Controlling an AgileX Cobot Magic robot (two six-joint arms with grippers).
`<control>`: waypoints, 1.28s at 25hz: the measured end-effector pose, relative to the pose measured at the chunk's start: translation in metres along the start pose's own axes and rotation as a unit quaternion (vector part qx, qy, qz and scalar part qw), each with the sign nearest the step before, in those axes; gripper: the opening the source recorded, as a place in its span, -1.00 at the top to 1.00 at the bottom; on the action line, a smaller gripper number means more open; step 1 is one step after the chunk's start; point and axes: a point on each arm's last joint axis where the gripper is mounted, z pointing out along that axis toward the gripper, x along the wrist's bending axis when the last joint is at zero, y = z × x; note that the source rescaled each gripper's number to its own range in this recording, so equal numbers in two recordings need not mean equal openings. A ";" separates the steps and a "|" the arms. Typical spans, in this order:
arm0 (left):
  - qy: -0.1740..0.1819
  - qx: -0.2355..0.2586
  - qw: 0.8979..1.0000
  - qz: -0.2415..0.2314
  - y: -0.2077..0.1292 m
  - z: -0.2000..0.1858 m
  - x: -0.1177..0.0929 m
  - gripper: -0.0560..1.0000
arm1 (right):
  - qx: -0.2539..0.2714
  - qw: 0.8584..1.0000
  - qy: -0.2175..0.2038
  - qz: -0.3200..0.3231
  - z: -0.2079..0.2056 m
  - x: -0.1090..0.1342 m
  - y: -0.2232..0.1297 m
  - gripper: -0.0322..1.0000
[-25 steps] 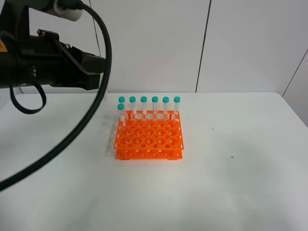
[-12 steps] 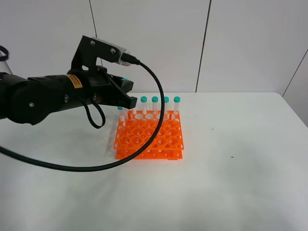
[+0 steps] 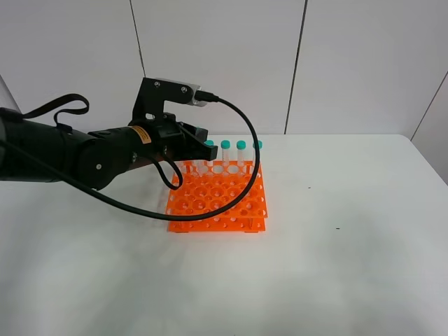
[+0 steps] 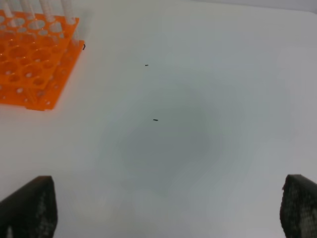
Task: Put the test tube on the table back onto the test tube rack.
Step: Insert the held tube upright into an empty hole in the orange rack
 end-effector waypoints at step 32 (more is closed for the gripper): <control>0.032 0.001 0.999 0.041 -0.023 0.034 0.025 0.89 | 0.000 1.000 0.005 0.004 0.000 0.001 0.000 -1.00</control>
